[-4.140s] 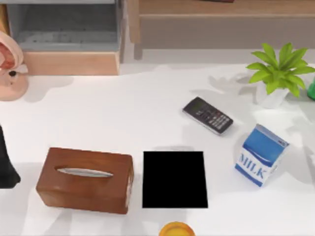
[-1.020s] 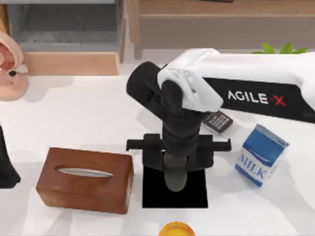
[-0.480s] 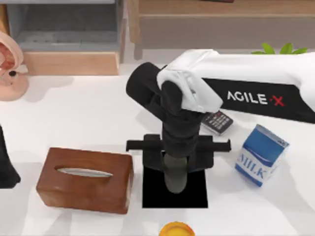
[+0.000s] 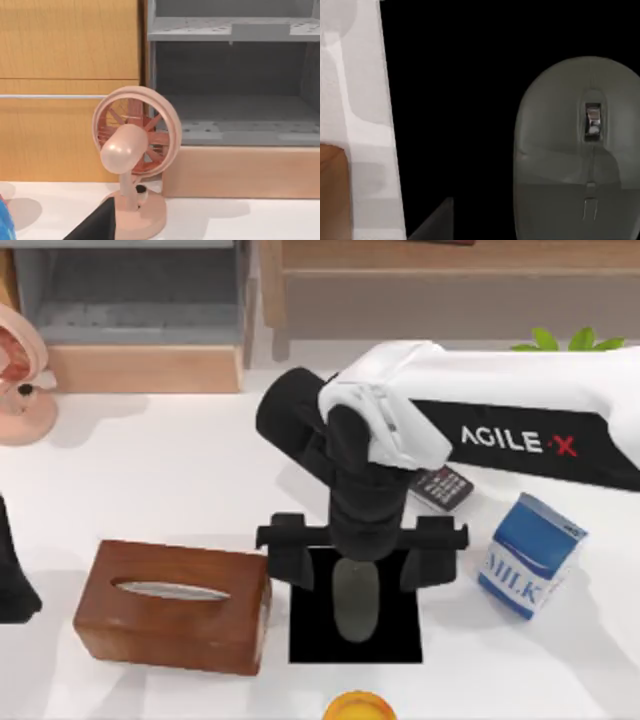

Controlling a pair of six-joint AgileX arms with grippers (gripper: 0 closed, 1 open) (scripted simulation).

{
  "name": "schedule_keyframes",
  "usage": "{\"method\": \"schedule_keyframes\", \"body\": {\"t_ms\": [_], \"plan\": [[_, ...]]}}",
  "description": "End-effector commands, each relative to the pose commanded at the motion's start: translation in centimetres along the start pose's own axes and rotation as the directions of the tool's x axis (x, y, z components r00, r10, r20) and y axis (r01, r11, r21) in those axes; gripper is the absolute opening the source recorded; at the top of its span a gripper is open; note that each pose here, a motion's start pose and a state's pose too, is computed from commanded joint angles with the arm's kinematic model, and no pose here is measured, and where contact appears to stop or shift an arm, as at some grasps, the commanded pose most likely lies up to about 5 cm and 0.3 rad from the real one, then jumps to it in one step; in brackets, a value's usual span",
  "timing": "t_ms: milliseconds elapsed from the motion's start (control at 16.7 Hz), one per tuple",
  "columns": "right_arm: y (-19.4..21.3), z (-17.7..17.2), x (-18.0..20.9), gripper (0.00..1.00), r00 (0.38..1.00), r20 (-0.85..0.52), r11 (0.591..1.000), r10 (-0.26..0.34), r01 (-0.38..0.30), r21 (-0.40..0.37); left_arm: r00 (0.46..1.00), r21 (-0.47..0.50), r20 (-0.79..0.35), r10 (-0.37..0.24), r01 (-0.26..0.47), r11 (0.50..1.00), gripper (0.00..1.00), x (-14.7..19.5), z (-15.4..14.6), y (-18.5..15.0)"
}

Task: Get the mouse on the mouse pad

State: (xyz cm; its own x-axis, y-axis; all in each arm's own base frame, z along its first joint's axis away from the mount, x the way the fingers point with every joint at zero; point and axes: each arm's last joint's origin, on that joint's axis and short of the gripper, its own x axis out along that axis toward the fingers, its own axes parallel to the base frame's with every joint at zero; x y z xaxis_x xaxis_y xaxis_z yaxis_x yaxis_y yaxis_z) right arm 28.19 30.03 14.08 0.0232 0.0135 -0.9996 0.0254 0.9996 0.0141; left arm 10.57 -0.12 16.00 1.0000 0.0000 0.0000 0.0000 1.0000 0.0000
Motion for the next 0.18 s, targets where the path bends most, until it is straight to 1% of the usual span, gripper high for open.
{"method": "schedule_keyframes", "body": {"t_ms": [180], "plan": [[0.0, 0.0, 0.0, 1.0, 1.0, 0.0, 1.0, 0.0, 0.0, 0.0, 1.0, 0.0, 0.0, 0.0, 0.0, 1.0, 1.0, 0.0, 0.0, 0.0]]}}
